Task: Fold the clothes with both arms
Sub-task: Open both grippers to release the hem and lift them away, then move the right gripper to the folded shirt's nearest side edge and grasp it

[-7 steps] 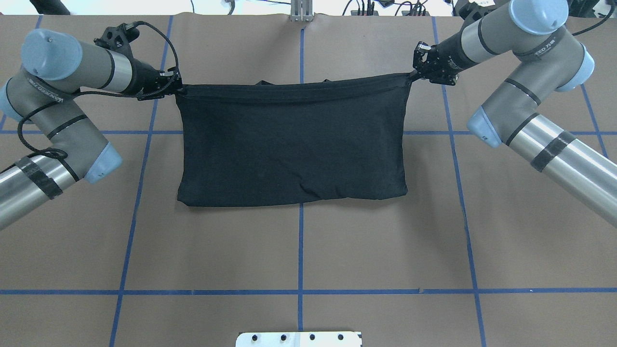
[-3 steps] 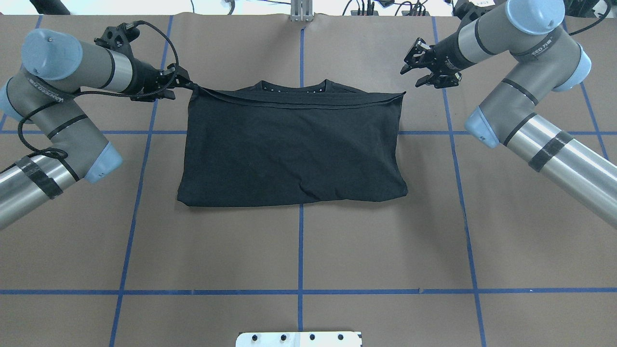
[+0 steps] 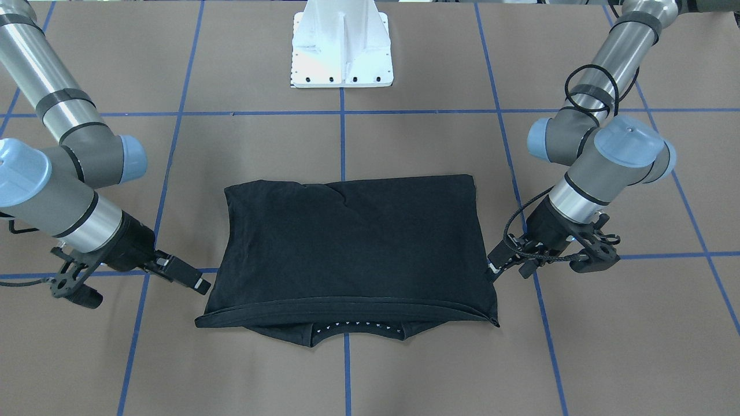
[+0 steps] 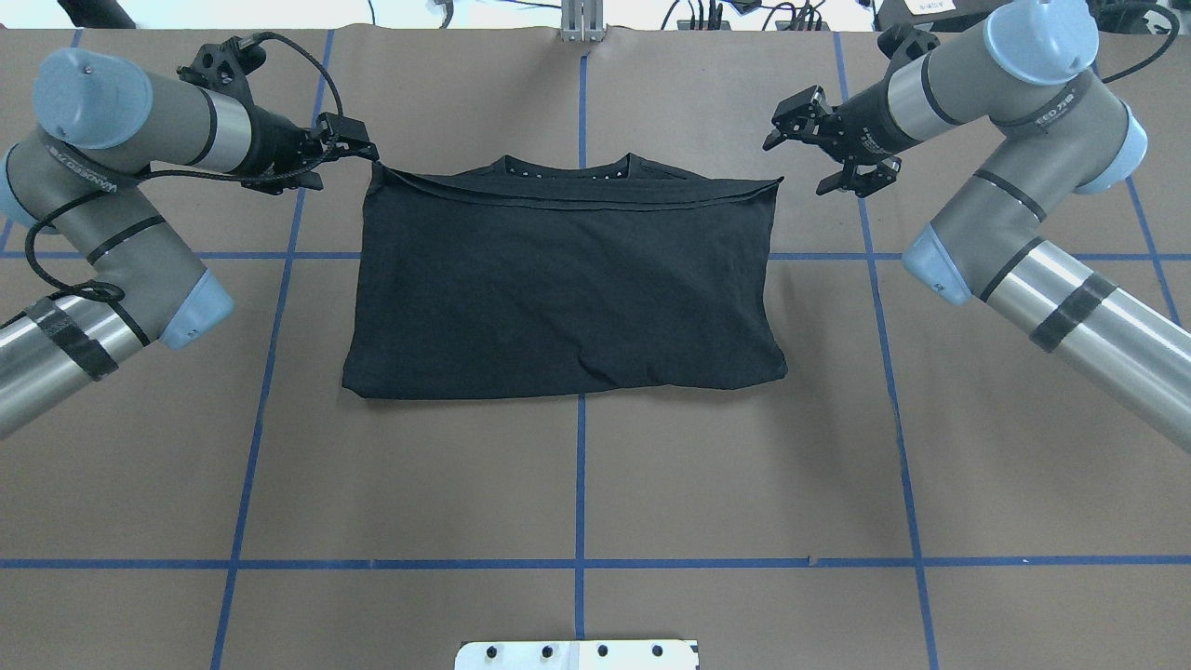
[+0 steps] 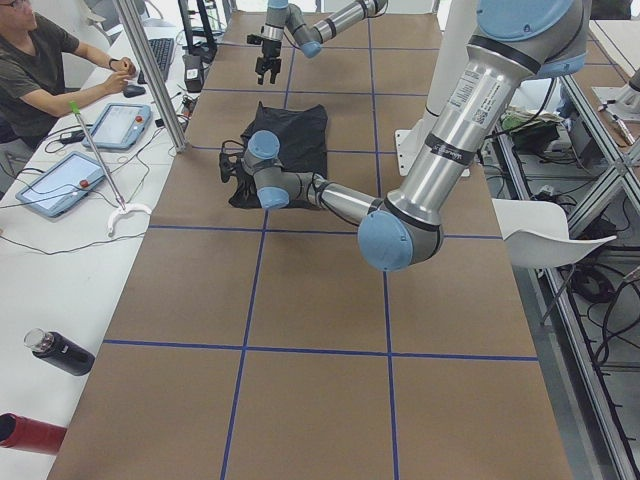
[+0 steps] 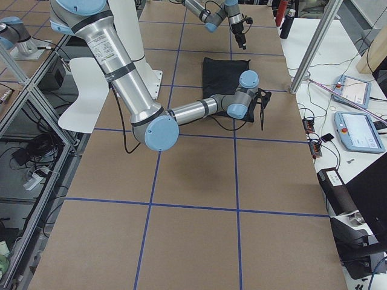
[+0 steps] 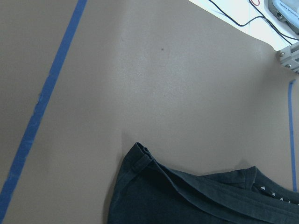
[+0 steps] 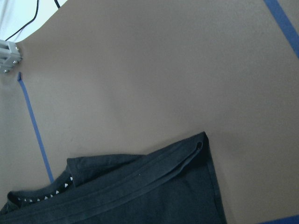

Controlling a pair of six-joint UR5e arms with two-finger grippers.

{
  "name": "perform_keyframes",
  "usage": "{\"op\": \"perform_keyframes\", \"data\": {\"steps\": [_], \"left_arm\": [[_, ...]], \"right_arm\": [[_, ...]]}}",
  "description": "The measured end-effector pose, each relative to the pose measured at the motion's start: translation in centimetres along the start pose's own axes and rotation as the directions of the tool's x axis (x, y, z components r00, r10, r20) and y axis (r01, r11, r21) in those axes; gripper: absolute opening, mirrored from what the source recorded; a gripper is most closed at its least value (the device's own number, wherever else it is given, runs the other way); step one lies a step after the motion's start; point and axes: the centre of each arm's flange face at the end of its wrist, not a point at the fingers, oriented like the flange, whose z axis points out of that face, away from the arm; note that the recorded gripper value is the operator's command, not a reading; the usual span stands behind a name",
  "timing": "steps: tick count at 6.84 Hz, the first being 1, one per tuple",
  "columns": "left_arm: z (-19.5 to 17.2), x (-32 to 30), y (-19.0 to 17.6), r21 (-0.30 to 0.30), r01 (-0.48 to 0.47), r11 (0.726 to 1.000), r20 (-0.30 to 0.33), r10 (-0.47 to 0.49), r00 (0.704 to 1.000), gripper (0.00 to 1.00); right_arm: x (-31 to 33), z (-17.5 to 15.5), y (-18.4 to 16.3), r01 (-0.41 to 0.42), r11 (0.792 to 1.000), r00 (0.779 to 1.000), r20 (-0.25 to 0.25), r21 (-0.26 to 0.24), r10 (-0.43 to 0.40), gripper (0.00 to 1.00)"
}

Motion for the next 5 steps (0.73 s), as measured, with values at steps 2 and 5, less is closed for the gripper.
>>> {"op": "perform_keyframes", "data": {"steps": [2, 5], "left_arm": [[-2.4, 2.3, 0.2, 0.013, -0.013, 1.000, -0.047, 0.013, 0.999, 1.00], [-5.1, 4.7, 0.8, 0.024, -0.020, 0.999, -0.070, 0.022, 0.997, 1.00]], "right_arm": [[3.8, -0.4, 5.1, 0.017, 0.997, 1.000, -0.012, -0.075, -0.018, 1.00], [8.8, 2.2, 13.0, 0.047, 0.971, 0.996, -0.067, -0.234, -0.064, 1.00]]}}
